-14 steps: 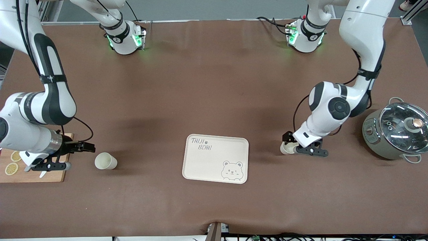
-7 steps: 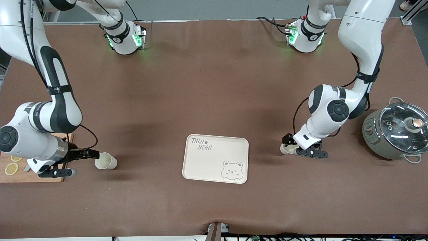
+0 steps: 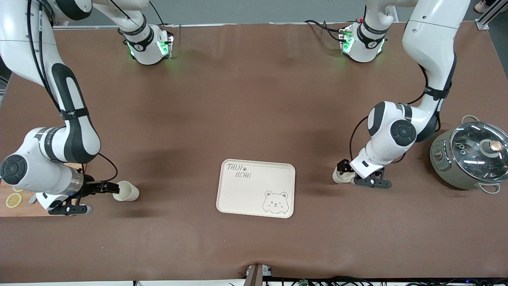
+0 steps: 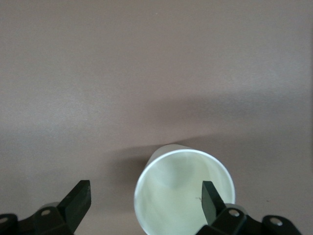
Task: Place white IKEA cup upright on tray with both arms
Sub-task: 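Close both grippers around the rims of the white paper cups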
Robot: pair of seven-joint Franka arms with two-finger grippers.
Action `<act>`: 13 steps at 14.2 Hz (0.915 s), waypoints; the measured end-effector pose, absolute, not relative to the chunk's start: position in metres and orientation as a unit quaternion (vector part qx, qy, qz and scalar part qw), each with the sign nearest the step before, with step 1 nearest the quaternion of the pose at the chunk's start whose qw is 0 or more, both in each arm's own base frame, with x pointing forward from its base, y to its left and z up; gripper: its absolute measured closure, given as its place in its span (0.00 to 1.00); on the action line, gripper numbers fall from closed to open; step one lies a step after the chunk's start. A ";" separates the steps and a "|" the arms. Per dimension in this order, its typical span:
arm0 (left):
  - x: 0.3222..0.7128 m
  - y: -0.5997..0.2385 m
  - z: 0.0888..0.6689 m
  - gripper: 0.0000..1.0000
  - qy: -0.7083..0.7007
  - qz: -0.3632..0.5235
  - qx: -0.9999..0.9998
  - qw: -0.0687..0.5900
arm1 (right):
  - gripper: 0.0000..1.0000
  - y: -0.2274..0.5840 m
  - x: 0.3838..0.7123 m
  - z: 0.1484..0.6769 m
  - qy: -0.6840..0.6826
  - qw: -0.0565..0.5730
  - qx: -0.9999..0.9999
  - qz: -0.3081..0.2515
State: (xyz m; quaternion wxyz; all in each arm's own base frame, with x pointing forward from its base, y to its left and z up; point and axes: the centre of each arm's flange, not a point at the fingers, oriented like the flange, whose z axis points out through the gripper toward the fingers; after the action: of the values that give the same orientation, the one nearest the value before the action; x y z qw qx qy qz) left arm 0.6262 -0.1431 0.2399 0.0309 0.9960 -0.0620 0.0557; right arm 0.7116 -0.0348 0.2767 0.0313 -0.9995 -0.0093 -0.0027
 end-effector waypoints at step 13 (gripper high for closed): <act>0.625 -0.143 0.212 0.09 -0.047 0.052 0.997 0.034 | 0.00 -0.047 0.709 0.230 -0.031 0.030 -0.999 -0.022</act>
State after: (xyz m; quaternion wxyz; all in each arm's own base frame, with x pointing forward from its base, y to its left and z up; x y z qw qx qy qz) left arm 0.6251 -0.1429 0.2120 0.0337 0.9970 -0.0470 0.0515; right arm 0.7086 -0.0468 0.2298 0.0300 -0.9988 -0.0312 -0.0217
